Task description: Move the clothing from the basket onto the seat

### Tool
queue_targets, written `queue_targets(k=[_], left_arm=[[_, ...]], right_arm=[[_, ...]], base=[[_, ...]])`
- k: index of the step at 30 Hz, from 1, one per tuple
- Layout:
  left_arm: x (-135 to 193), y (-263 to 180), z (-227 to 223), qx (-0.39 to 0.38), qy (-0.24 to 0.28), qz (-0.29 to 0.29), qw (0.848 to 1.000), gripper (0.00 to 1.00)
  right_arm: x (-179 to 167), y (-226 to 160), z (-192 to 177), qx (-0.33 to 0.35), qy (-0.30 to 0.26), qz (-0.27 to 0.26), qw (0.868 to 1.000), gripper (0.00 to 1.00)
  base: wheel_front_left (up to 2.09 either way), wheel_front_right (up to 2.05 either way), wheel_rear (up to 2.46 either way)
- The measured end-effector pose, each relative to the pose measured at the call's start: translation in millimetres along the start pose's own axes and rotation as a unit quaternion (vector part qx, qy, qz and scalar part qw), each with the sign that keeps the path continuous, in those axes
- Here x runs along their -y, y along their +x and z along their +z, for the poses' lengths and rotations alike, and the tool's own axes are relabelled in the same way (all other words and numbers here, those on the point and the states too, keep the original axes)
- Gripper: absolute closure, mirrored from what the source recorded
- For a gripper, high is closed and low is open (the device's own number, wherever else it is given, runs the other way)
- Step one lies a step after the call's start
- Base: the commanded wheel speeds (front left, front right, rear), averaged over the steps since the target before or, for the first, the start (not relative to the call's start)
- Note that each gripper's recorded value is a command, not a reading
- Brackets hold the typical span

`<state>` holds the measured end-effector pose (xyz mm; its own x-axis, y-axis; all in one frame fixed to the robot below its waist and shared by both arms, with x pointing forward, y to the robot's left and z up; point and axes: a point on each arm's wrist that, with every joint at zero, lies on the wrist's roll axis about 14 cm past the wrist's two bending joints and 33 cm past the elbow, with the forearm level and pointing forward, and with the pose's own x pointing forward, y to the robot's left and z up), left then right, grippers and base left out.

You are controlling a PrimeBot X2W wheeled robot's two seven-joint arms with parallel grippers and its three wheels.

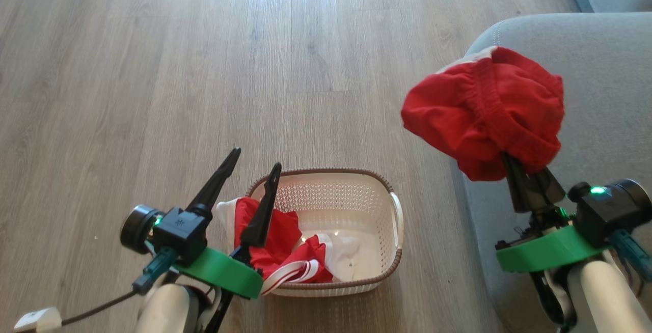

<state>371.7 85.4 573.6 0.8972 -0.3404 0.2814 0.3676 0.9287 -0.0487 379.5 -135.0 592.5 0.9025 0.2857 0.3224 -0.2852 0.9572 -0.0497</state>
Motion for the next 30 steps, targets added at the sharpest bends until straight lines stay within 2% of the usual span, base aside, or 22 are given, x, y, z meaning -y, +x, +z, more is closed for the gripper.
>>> queue_targets(k=[7, 30], left_arm=[[-9.4, -12.4, -19.3, -0.031, -0.007, 0.023, 0.999, 0.00], [2.7, -27.2, -51.6, -0.083, -0.022, 0.015, 0.996, 0.00]], right_arm=[[12.4, -8.0, -10.4, -0.017, 0.003, -0.025, 1.000, 1.00], [39.9, -22.3, -24.3, -0.040, 0.006, -0.080, 0.996, 1.00]], base=[[0.00, 0.00, 0.00], [0.00, 0.00, 0.00]])
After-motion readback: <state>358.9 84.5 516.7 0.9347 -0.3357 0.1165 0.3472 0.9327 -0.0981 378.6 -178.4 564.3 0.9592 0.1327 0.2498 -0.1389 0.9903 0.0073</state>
